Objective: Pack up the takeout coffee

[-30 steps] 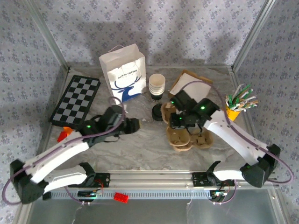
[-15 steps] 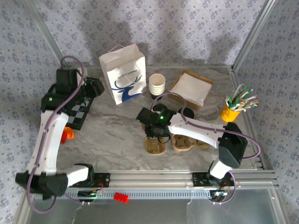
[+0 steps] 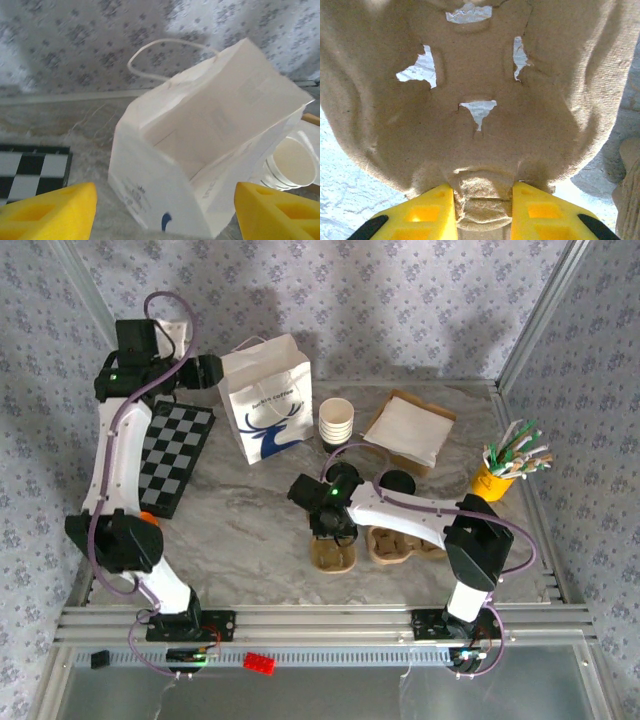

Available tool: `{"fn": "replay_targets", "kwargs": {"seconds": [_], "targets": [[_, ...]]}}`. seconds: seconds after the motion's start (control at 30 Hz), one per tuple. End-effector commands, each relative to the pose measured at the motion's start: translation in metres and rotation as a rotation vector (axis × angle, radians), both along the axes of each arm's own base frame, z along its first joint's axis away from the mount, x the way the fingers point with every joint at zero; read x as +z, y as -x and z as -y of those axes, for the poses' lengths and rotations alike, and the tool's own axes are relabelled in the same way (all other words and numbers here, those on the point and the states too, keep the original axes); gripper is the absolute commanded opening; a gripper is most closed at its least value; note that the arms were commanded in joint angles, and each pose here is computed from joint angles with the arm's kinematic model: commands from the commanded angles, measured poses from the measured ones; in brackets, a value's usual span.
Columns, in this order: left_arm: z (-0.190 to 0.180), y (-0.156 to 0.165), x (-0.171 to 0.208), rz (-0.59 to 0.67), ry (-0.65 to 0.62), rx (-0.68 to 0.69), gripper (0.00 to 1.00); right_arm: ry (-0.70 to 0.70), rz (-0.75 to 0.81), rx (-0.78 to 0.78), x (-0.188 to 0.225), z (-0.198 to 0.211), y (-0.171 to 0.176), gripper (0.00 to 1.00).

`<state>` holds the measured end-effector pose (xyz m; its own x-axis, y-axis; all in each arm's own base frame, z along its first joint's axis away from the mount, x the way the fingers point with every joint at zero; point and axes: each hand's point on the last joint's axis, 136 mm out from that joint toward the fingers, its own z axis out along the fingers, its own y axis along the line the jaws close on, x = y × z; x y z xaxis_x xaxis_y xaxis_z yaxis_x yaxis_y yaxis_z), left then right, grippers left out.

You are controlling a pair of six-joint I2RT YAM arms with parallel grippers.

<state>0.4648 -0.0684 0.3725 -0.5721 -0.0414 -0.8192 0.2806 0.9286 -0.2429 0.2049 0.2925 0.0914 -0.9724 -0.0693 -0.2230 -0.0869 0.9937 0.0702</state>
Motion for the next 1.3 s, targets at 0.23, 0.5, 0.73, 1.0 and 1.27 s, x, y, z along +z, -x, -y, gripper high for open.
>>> {"fn": "replay_targets", "kwargs": {"seconds": [0.23,0.5,0.73,1.0,1.27], "targets": [[0.018,-0.030,-0.020,-0.057,-0.186,-0.141,0.75,0.042,-0.009,0.049,0.001,0.004,0.000,0.27],[0.024,-0.056,-0.028,-0.044,-0.277,-0.124,0.70,0.022,-0.014,0.071,0.001,-0.005,0.000,0.25],[0.029,-0.065,-0.044,-0.079,-0.290,-0.129,0.59,0.036,-0.022,0.074,0.000,-0.004,0.003,0.25],[0.031,-0.070,-0.057,-0.104,-0.320,-0.119,0.53,0.033,-0.023,0.079,0.002,-0.002,0.005,0.24],[0.037,-0.058,-0.047,-0.111,-0.305,-0.122,0.35,0.025,-0.015,0.082,0.006,-0.001,0.005,0.23]]}}
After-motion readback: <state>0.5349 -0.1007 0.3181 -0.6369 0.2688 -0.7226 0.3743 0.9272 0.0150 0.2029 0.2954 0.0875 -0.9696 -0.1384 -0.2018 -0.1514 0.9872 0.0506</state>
